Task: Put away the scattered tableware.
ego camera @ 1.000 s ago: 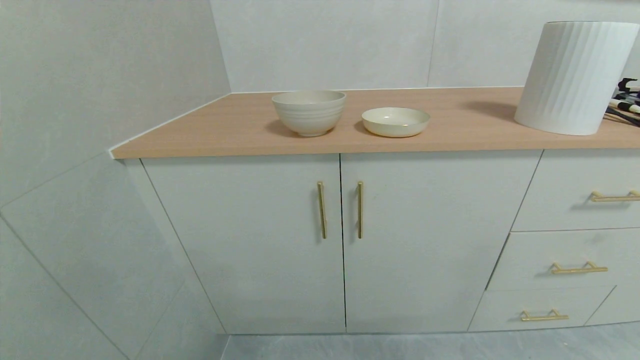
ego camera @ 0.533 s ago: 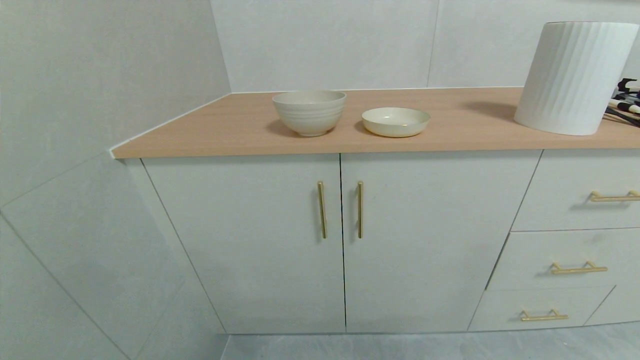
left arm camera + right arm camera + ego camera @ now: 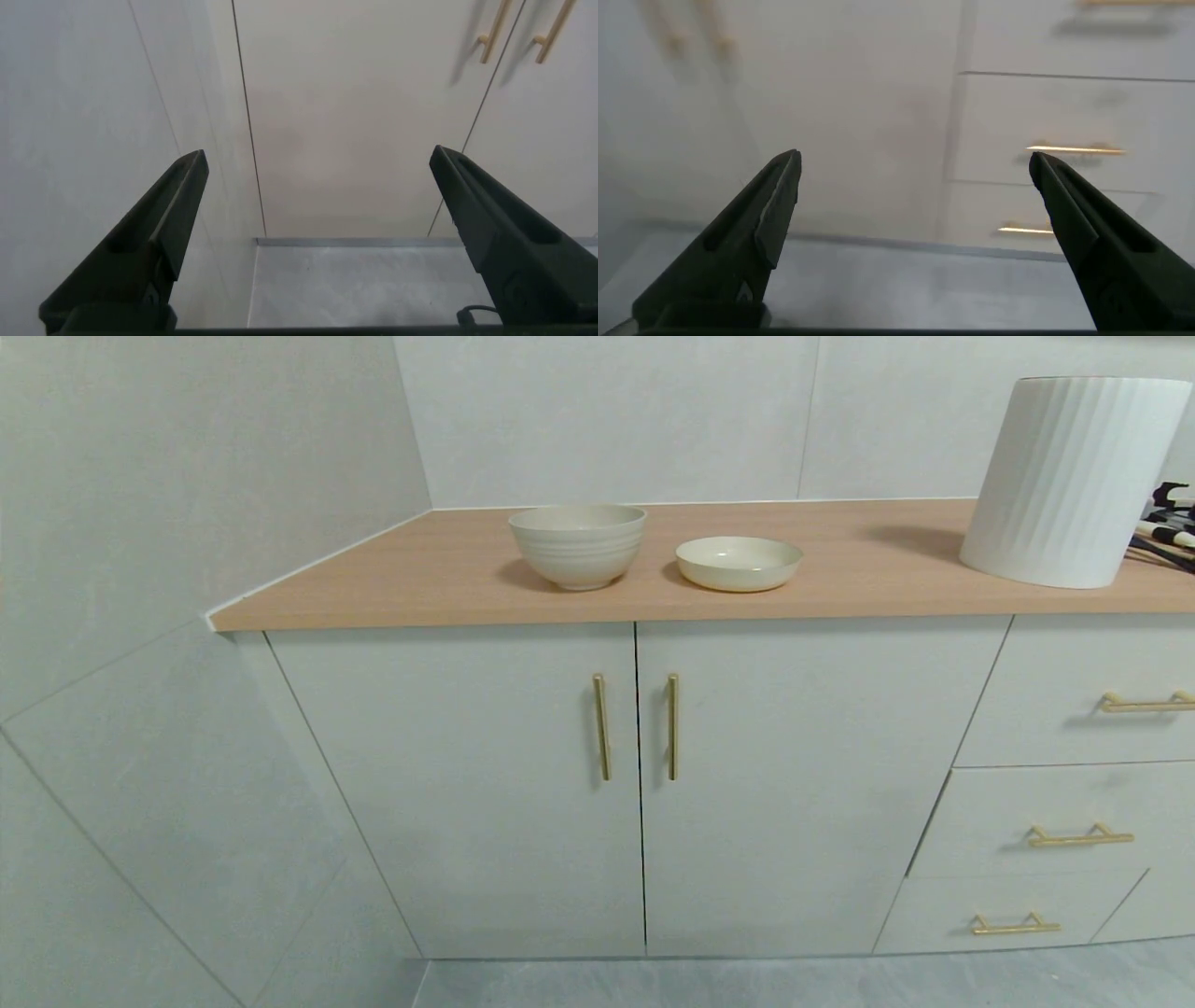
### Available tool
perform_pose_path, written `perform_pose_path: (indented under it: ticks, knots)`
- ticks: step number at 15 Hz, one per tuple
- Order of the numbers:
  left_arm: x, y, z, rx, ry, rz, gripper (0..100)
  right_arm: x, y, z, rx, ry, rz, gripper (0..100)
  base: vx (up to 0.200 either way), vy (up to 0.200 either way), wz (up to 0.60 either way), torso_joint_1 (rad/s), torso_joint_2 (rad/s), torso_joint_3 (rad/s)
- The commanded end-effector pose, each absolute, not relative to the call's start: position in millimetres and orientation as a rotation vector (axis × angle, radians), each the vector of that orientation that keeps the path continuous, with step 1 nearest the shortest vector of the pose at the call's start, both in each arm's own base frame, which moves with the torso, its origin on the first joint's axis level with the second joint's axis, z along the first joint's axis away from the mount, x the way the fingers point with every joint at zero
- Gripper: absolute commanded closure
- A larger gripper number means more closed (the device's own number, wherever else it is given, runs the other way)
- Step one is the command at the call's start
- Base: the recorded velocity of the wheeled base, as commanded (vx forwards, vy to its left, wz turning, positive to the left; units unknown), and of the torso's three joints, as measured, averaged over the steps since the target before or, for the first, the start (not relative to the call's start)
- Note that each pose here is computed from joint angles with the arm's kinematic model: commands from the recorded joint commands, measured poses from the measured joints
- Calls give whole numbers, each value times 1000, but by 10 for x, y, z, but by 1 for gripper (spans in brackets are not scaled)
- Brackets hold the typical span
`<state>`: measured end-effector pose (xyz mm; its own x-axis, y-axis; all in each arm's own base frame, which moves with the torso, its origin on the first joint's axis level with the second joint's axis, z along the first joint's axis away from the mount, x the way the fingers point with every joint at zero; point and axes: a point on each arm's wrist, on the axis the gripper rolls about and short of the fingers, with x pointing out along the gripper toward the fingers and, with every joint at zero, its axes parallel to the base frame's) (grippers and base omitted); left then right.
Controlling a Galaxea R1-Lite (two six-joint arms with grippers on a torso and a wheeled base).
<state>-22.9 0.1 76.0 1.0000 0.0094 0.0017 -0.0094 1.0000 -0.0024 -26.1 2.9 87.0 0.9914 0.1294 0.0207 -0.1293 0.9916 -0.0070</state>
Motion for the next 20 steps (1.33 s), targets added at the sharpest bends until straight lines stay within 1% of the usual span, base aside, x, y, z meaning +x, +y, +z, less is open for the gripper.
perform_pose_path:
  ticks: [1, 4, 5, 7, 8, 9, 11, 12, 13, 15, 16, 18, 20]
  knots:
    - [-229, 1, 759, -3, -2, 9, 0, -261, 53, 1240, 26, -18, 264, 0, 0, 0, 0, 0, 0, 0]
    - [-229, 1, 759, -3, -2, 9, 0, 100, 107, 1460, 78, 216, 498, 0, 0, 0, 0, 0, 0, 0]
    - [-229, 1, 759, -5, -2, 11, 0, 277, 118, 1586, 99, 285, 535, 0, 0, 0, 0, 0, 0, 0]
    - [-229, 1, 759, -5, -2, 11, 0, 321, 120, 1621, 102, 297, 538, 0, 0, 0, 0, 0, 0, 0]
    - [-229, 1, 759, -5, -2, 9, 0, 855, 244, 1954, 108, 415, 657, 0, 0, 0, 0, 0, 0, 0]
    - [-229, 1, 759, -5, -2, 9, 0, 1129, 391, 2053, 102, 453, 739, 0, 0, 0, 0, 0, 0, 0]
    - [-229, 1, 759, -5, -2, 9, 0, 1472, 651, 2068, 87, 465, 843, 0, 0, 0, 0, 0, 0, 0]
    - [-229, 1, 759, -5, -2, 9, 0, 1603, 741, 2046, 91, 469, 863, 0, 0, 0, 0, 0, 0, 0]
    - [-229, 1, 759, -5, -2, 9, 0, 1880, 927, 2015, 107, 455, 893, 0, 0, 0, 0, 0, 0, 0]
    - [-229, 1, 759, -5, -2, 11, 0, 2161, 1179, 2042, 130, 447, 935, 0, 0, 0, 0, 0, 0, 0]
    - [-229, 1, 759, -5, -2, 11, 0, 2341, 1383, 2083, 160, 463, 966, 0, 0, 0, 0, 0, 0, 0]
    - [-229, 1, 759, -3, -2, 11, 0, 2593, 1641, 2086, 209, 491, 988, 0, 0, 0, 0, 0, 0, 0]
    - [-229, 1, 759, -3, -2, 11, 0, 2817, 1824, 2014, 229, 515, 992, 0, 0, 0, 0, 0, 0, 0]
